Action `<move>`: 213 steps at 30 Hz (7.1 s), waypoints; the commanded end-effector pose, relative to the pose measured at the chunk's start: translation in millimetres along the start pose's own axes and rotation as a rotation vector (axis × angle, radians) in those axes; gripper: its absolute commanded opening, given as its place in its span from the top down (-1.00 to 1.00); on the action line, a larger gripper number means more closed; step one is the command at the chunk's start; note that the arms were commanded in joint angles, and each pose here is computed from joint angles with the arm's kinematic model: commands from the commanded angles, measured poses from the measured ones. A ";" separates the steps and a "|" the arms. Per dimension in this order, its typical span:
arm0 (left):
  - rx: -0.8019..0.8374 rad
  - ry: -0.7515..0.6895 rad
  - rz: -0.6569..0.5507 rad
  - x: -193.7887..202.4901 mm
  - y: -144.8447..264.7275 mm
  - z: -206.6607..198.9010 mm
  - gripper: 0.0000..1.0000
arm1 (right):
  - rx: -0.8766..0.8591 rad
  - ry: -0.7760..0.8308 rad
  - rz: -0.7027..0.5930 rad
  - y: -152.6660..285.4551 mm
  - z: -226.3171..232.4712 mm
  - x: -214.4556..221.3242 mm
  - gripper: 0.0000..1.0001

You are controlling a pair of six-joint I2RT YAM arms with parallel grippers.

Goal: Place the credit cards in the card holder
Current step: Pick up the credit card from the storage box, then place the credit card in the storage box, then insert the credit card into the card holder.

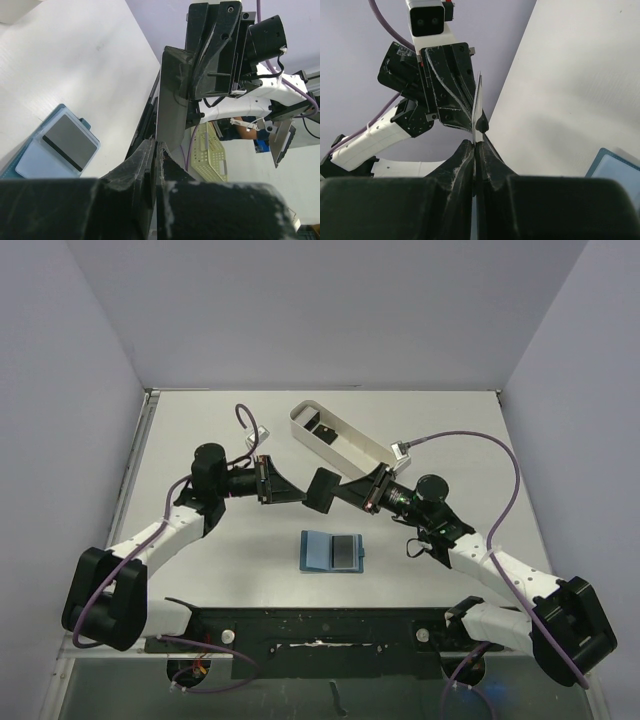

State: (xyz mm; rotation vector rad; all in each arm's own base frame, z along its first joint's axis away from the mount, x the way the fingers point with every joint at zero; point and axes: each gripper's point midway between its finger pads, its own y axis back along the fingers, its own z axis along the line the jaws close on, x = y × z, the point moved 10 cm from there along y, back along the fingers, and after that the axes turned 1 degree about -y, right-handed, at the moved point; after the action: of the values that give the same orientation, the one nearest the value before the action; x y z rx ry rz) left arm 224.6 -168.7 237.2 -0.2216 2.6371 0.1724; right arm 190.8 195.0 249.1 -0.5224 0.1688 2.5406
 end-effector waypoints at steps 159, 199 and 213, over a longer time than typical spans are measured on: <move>-0.595 -0.023 0.181 81.7 -42.7 93.4 1.00 | 0.404 0.065 0.255 8.1 -107.6 47.9 1.00; -0.816 -0.004 0.181 111.5 -33.4 109.6 1.00 | 0.461 0.006 0.393 12.4 -149.6 80.7 1.00; -0.849 0.051 0.131 127.9 -22.0 107.2 1.00 | 0.492 0.009 0.332 5.2 -147.2 80.5 1.00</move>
State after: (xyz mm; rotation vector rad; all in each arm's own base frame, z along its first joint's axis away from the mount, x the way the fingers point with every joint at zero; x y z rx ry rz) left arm 182.2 -197.6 88.2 -0.3426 2.4657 1.2537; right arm 166.4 194.7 80.5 -0.2815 0.8965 2.7437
